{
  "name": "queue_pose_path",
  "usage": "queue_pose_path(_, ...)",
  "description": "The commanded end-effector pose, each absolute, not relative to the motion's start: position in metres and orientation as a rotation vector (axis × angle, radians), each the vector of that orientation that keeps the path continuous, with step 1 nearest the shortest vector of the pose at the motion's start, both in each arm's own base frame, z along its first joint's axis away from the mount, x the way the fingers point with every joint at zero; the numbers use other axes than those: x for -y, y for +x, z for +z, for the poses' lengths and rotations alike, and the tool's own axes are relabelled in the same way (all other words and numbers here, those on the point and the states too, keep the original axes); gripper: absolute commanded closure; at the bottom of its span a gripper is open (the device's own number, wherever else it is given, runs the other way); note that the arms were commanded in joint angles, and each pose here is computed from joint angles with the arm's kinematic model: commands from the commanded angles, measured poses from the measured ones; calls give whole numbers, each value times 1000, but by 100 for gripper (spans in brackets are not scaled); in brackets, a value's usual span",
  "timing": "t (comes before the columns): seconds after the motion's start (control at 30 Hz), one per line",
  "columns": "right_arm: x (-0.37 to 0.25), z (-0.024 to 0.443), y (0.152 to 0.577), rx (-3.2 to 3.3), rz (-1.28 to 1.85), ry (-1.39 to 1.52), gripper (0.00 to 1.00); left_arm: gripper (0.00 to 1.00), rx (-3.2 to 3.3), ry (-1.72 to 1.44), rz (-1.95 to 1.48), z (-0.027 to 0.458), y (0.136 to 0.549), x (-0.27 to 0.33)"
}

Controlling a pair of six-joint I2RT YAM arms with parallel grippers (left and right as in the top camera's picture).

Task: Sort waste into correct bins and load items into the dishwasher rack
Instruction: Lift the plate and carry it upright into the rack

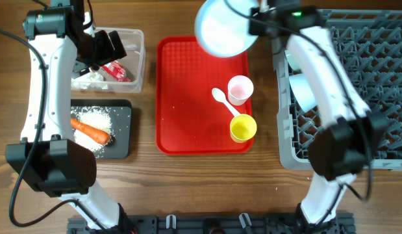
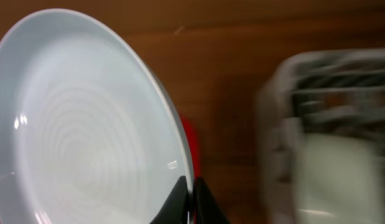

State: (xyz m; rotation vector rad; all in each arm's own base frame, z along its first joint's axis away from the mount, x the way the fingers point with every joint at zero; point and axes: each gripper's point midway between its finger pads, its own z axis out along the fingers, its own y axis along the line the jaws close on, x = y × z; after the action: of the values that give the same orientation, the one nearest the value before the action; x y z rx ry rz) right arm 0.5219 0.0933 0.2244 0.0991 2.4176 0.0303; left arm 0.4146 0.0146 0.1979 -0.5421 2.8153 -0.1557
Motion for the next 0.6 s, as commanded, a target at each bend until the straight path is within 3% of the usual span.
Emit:
queue_pose_path(0.0, -10, 287, 504, -2249, -421, 267, 96, 0, -2814, -568, -159, 197, 414, -17)
queue_pose_path(0.23, 83, 331, 453, -2060, -1053, 506, 96, 0, -2814, -568, -158, 197, 414, -17)
queue_pose_path(0.57, 154, 337, 432, -2007, -1214, 678, 96, 0, -2814, -568, -158, 197, 414, -17)
